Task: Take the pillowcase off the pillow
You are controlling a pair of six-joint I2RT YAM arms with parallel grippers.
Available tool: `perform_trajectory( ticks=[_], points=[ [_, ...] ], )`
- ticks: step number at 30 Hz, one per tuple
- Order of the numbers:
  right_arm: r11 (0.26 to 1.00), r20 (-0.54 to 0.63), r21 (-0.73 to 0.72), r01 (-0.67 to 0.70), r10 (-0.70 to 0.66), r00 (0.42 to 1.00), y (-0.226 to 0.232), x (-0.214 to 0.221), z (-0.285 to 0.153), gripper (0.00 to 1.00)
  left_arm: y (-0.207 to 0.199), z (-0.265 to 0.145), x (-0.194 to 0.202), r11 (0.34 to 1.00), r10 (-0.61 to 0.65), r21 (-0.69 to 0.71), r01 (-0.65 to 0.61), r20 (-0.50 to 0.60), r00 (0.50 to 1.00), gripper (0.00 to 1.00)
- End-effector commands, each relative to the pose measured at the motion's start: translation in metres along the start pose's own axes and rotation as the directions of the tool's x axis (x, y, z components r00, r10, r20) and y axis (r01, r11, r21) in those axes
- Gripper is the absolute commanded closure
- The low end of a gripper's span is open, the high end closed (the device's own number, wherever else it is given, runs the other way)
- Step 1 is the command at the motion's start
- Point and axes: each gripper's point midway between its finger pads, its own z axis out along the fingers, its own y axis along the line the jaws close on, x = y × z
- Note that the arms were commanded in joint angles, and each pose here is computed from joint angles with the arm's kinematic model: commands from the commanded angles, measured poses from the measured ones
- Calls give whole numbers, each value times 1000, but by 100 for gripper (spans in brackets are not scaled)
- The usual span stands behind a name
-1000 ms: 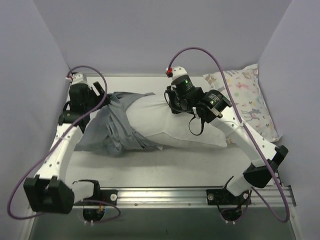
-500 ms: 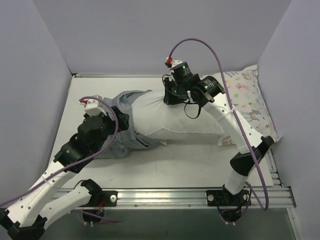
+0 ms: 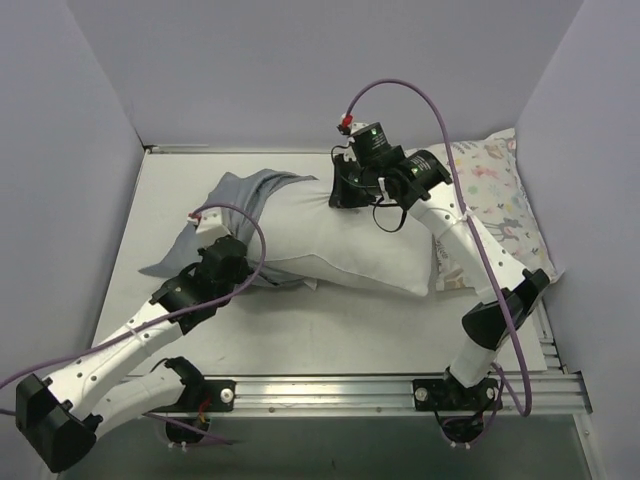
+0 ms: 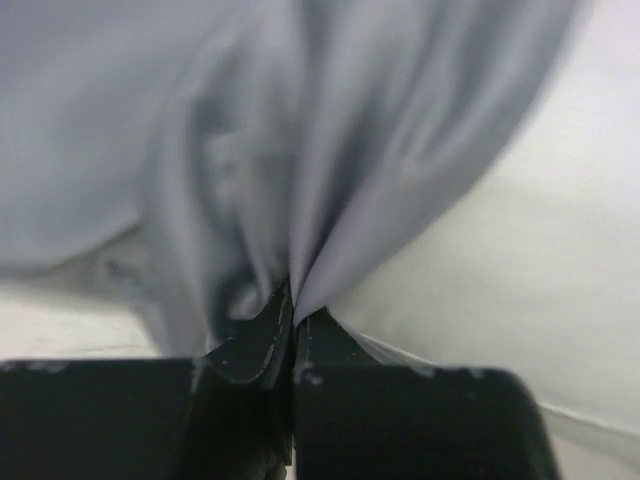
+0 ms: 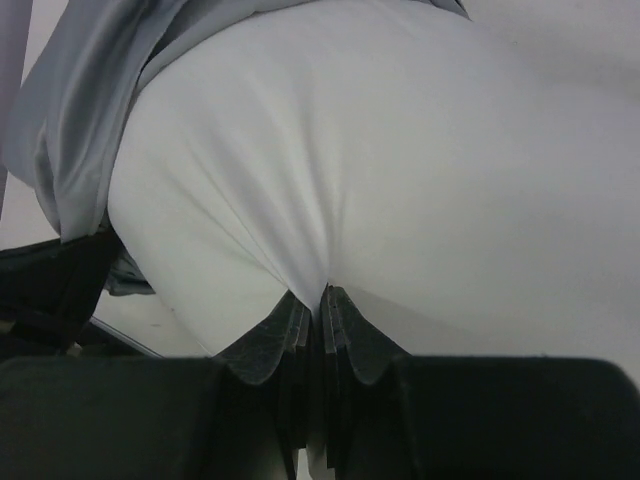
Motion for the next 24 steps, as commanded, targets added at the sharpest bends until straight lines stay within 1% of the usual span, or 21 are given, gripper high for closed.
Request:
perform_trajectory(
  ticks=[1,2,4,5,7,8,11,13,15,17,18,19,20,21,22,23,24],
  points=[
    [995,207,-82,-62,78,975,-3,-48,-62,100,67,10,-45,970,-76,-219,106,142,987,100],
    [993,235,-78,-84,100,967,-13,-55,-72,100,76,9,-50,964,-94,-233,129,156,983,100],
    [991,251,-85,-101,120,960,-19,-60,-80,100,100,3,-67,944,-97,-291,157,207,973,100],
    [990,264,-92,-106,127,956,-22,-63,-87,100,121,-2,-80,917,-114,-345,200,254,960,100],
    [987,282,-81,-141,158,946,-38,-68,-94,100,144,-12,-93,875,-111,-423,234,296,949,100],
    [983,273,-96,-157,177,946,-40,-67,-94,100,166,-17,-100,834,-125,-477,279,329,936,100],
    [978,287,-85,-191,208,935,-56,-71,-99,100,186,-26,-112,792,-161,-500,351,383,909,100],
    [975,292,-79,-209,223,930,-66,-71,-101,100,191,-35,-126,779,-152,-505,372,425,893,100],
    [972,297,-63,-228,237,925,-77,-69,-104,100,196,-37,-137,775,-132,-515,366,435,891,100],
    [964,321,-36,-265,262,910,-98,-73,-108,100,190,-34,-146,791,-145,-491,365,429,891,100],
    [960,315,-39,-276,274,909,-102,-72,-107,100,195,-35,-151,786,-152,-490,377,438,886,100],
    [957,321,-32,-288,283,904,-110,-73,-107,100,189,-35,-157,801,-157,-467,376,442,883,100],
    [959,307,-40,-282,280,910,-110,-72,-103,100,177,-31,-159,838,-172,-413,355,419,892,100],
    [963,284,-60,-261,267,921,-103,-70,-98,100,166,-31,-166,875,-156,-365,319,410,899,100],
    [974,248,-94,-204,222,943,-91,-66,-91,100,151,-32,-170,906,-153,-306,292,405,901,100],
    [983,215,-112,-147,169,962,-73,-58,-80,100,126,-31,-172,945,-149,-217,245,383,912,100],
    [989,204,-108,-96,117,972,-64,-52,-74,99,113,-34,-172,960,-127,-187,208,371,920,100]
  ],
)
